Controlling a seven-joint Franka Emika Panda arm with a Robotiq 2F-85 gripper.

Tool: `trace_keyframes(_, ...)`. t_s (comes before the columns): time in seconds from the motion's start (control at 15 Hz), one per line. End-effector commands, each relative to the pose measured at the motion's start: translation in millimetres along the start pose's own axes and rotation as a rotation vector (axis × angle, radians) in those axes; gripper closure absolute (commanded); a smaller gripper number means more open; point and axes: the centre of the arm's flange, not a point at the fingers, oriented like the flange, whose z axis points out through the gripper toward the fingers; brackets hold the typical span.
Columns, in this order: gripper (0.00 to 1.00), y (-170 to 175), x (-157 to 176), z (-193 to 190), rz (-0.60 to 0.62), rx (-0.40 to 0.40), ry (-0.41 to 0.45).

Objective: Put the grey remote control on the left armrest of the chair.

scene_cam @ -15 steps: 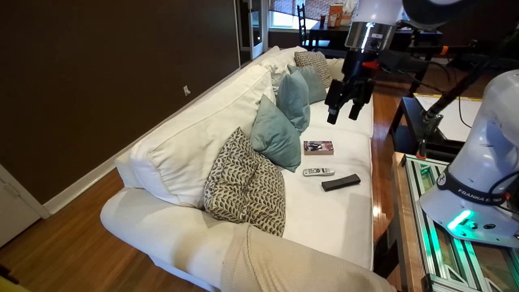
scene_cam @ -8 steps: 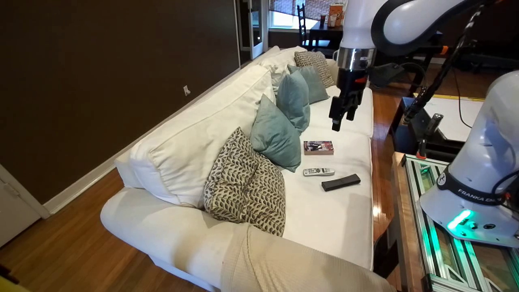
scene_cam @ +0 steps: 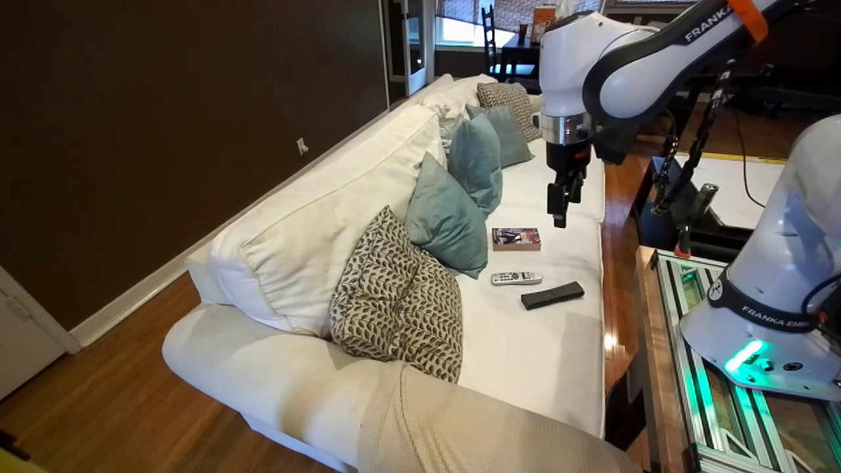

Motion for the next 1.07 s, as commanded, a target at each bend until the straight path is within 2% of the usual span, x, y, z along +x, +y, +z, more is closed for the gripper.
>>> trace_keyframes(0.0,0.00,-1,1,-2,-0.002,0.000,0.005)
trace_keyframes(0.6,0.00,2,5,-2,0.001,-0.015,0.025)
trace_keyframes(0.8,0.00,32,42,22,-0.029,-0.078,0.026)
trace_keyframes(0.87,0.00,45,51,30,-0.031,-0.115,0.049)
trace_keyframes(1.0,0.00,67,67,46,-0.070,-0.142,0.105)
